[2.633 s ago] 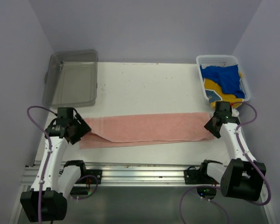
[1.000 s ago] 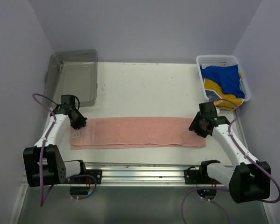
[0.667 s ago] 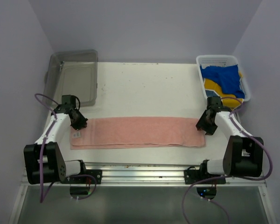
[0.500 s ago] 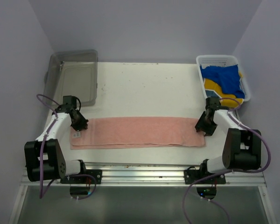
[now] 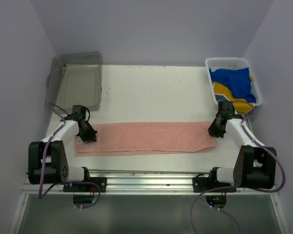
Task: Roll the towels
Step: Fold the towel
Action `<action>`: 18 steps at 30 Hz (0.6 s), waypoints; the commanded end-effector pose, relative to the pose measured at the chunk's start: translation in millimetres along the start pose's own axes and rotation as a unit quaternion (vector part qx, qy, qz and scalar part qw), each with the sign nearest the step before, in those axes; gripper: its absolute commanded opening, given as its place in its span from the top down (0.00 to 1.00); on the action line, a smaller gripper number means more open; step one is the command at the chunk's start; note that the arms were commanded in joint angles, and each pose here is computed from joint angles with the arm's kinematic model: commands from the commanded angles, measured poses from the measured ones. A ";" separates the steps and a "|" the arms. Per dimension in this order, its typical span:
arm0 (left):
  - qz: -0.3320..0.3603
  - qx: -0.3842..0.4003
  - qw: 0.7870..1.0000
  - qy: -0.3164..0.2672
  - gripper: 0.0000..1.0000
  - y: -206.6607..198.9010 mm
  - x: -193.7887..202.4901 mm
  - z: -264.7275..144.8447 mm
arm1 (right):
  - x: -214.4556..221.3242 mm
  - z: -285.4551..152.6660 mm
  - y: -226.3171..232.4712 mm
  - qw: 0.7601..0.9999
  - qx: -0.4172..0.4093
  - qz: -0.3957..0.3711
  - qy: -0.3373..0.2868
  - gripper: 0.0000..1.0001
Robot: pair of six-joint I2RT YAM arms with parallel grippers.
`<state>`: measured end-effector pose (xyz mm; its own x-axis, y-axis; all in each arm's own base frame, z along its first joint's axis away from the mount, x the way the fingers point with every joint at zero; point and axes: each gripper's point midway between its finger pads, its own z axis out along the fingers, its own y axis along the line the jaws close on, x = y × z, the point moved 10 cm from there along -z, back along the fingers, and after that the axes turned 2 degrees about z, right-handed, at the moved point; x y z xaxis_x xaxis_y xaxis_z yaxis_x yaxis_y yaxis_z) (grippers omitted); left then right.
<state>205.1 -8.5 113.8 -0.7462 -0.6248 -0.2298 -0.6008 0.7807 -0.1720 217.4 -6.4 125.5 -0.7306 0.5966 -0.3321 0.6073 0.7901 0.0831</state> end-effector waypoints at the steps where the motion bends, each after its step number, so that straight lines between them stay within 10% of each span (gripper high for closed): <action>1: 0.009 0.027 1.000 0.010 0.96 -14.3 12.8 7.1 | -15.6 -37.1 -2.5 0.996 -0.006 0.023 -0.081 1.00; 18: 0.148 0.108 0.981 0.069 0.97 -117.7 93.6 13.7 | -40.6 -174.8 9.0 0.972 -0.133 -0.003 -0.194 1.00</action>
<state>207.9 -132.9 105.1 -0.9038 -0.3855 -0.1859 -0.3198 0.8970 -0.3052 204.3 -10.1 281.0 -0.5151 0.5552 -0.6530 0.5430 0.8009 0.2525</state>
